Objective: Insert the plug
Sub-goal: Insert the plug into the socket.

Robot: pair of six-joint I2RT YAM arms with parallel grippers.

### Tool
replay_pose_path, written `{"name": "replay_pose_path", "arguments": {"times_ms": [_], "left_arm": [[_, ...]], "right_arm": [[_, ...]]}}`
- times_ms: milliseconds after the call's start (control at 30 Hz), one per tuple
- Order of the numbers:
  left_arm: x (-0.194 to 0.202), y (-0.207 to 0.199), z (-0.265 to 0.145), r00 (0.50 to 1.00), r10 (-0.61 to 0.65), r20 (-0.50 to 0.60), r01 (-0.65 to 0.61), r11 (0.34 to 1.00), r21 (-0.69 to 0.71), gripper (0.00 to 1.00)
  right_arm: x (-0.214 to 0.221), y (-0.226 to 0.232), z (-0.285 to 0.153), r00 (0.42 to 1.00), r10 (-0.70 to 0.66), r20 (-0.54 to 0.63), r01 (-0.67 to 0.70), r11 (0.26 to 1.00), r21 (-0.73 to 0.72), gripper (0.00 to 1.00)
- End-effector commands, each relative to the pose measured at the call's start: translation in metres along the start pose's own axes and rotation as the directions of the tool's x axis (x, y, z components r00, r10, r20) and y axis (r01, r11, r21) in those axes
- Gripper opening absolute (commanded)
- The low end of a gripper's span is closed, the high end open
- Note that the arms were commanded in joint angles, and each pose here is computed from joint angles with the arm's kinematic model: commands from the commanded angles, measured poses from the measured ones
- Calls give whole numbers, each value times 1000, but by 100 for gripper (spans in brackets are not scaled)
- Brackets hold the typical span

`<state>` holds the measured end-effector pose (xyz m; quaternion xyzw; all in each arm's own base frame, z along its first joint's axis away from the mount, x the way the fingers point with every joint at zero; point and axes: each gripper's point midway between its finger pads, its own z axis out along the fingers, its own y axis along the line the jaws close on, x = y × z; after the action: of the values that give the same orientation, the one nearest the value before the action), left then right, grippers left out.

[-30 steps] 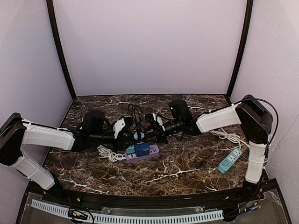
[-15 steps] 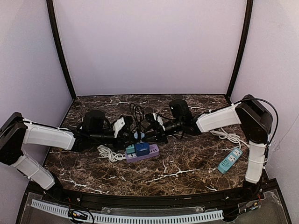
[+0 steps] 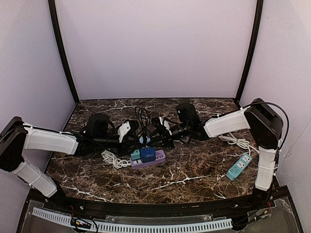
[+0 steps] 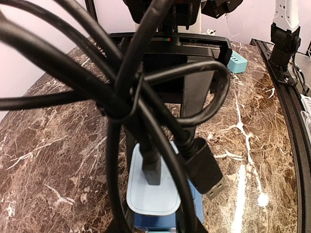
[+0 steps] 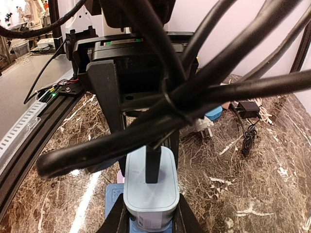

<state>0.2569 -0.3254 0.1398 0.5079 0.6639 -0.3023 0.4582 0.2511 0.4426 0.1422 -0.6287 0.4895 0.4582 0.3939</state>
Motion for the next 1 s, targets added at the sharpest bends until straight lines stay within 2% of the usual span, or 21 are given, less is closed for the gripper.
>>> {"name": "replay_pose_path", "arguments": {"times_ms": [0,200,433,567,733,967], "left_arm": [[11,-16,5,998,16,-65,-12,998,64,1],[10,-27,1,995,-20,-101,30,995,99,1],[-17,-34,-1,993,-71,-91,82,989,125,1],[-16,-33,2,996,-30,-83,40,993,115,1],[-10,-23,8,992,82,-91,-75,994,74,1],[22,-24,14,981,91,-170,-78,993,84,1]], "right_arm": [[13,1,9,1000,28,-9,-28,1000,2,0],[11,14,9,998,61,-18,-61,998,-17,0],[-6,24,11,997,69,-26,-70,997,-39,0],[-1,25,9,997,63,-34,-64,998,-16,0],[13,21,11,996,66,-51,-66,998,0,0],[51,23,12,986,138,-91,-135,990,38,0]]}}
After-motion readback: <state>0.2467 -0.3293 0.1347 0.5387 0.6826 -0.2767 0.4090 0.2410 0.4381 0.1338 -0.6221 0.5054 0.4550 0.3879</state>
